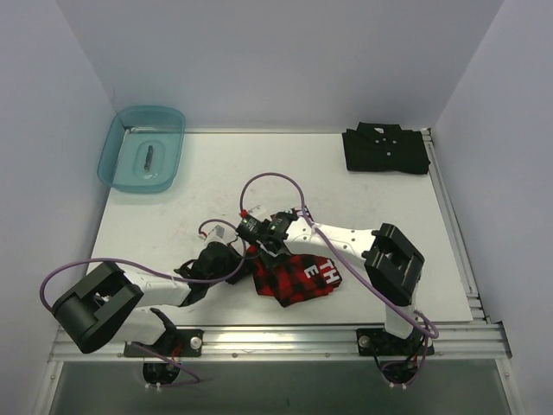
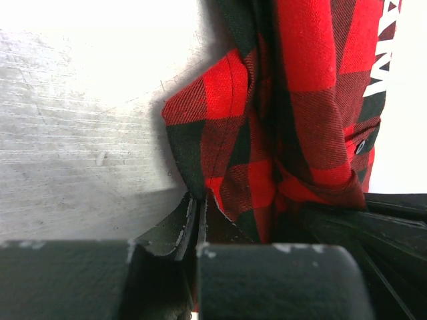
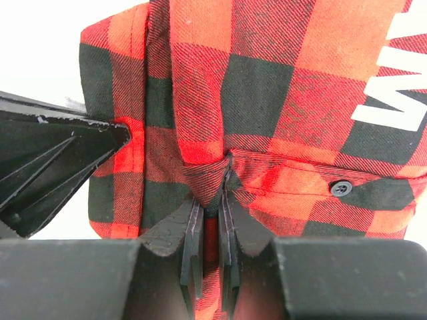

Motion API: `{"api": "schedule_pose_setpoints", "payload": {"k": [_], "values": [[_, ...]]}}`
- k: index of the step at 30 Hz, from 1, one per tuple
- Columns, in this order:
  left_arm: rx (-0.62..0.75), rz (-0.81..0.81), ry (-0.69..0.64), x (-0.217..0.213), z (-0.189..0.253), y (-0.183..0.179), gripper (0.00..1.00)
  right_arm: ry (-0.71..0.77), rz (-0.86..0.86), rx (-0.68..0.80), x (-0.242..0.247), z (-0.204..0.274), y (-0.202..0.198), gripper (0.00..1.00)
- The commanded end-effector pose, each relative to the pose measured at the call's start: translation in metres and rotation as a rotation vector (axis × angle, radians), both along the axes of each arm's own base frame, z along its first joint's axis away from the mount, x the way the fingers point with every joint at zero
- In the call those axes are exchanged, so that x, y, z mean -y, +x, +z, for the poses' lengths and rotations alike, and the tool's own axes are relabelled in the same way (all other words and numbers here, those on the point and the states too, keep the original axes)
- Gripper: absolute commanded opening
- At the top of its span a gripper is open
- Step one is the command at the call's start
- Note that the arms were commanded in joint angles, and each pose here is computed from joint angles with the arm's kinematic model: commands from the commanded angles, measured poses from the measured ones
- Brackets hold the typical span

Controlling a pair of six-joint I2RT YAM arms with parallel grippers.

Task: Fold and stack the long sleeve shirts
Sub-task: Fold the shirt

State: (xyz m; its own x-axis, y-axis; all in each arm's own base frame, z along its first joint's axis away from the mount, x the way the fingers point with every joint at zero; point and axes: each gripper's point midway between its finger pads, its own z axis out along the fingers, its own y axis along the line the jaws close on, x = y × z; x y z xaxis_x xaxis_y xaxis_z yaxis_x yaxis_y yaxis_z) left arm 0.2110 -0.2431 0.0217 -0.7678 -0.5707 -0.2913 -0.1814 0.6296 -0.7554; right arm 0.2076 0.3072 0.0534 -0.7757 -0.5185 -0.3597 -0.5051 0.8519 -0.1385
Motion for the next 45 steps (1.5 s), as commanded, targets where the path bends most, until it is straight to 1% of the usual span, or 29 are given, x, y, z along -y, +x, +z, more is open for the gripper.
{"api": "schedule_pose_setpoints", "payload": {"k": [1,7,17,18,19,20,22,23,25,26,27,28,29,30,32,33,34,35,37,38,39,41,42,44,45], "values": [[0.056,0.007,-0.03,0.009,0.016,0.013,0.0,0.004,0.013,-0.001,0.007,0.015,-0.009,0.0],[0.059,0.021,-0.027,0.006,0.015,0.014,0.0,-0.001,0.024,-0.005,0.011,0.016,-0.013,0.0],[0.055,0.027,-0.029,0.003,0.014,0.014,0.0,-0.029,0.034,-0.032,0.01,0.003,-0.018,0.0],[0.057,0.027,-0.031,0.003,0.015,0.014,0.03,-0.029,0.035,-0.036,0.009,0.003,-0.018,0.02],[0.06,0.024,-0.035,0.003,0.017,0.014,0.07,-0.023,0.037,-0.043,0.008,0.003,-0.02,0.06],[0.059,0.026,-0.037,0.002,0.017,0.012,0.19,-0.006,0.033,-0.04,0.004,0.007,-0.019,0.14],[0.082,0.039,-0.044,-0.001,0.025,0.013,0.29,0.047,0.037,-0.037,-0.003,0.022,-0.02,0.25],[0.073,0.045,-0.025,-0.005,0.023,0.012,0.38,0.077,0.04,-0.023,-0.008,0.033,-0.018,0.39],[0.117,0.064,-0.025,-0.01,0.038,0.015,0.44,0.133,0.03,0.005,-0.011,0.054,-0.013,0.48],[0.14,0.067,-0.021,-0.01,0.047,0.019,0.45,0.152,0.027,0.007,-0.012,0.06,-0.012,0.56],[0.129,0.081,0.018,-0.017,0.045,0.017,0.48,0.173,0.012,0.011,-0.011,0.066,-0.011,0.57],[0.159,0.094,0.008,-0.019,0.06,0.02,0.5,0.206,-0.001,0.022,-0.009,0.078,-0.009,0.58],[0.176,0.098,0.033,-0.023,0.065,0.022,0.51,0.223,-0.029,0.027,-0.004,0.083,-0.004,0.59],[0.189,0.11,0.055,-0.027,0.078,0.023,0.55,0.222,-0.048,0.024,0.004,0.081,-0.003,0.59],[0.191,0.103,0.099,-0.034,0.083,0.02,0.63,0.259,-0.102,0.045,0.021,0.093,0.003,0.58],[0.206,0.106,0.097,-0.033,0.095,0.022,0.68,0.255,-0.119,0.024,0.031,0.086,0.0,0.57],[0.223,0.101,0.095,-0.033,0.104,0.022,0.76,0.308,-0.134,0.035,0.036,0.095,-0.001,0.57],[0.217,0.088,0.1,-0.031,0.107,0.019,0.77,0.34,-0.177,0.03,0.047,0.095,0.006,0.54],[0.228,0.056,0.086,-0.02,0.12,0.018,0.77,0.448,-0.203,-0.009,0.057,0.094,-0.002,0.5],[0.233,0.023,0.07,-0.009,0.125,0.013,0.76,0.493,-0.251,-0.015,0.067,0.094,0.004,0.44],[0.22,-0.006,0.071,0.002,0.121,0.01,0.75,0.552,-0.248,-0.062,0.067,0.092,-0.002,0.42],[0.238,-0.046,0.026,0.024,0.132,0.008,0.65,0.642,-0.273,-0.077,0.074,0.088,-0.007,0.4],[0.237,-0.094,0.01,0.043,0.129,0.003,0.61,0.68,-0.306,-0.087,0.081,0.087,-0.002,0.4],[0.256,-0.128,-0.042,0.065,0.135,0.004,0.54,0.773,-0.308,-0.149,0.081,0.078,-0.012,0.39],[0.216,-0.167,-0.038,0.075,0.117,0.0,0.51,0.814,-0.337,-0.173,0.082,0.076,-0.013,0.39]]}}
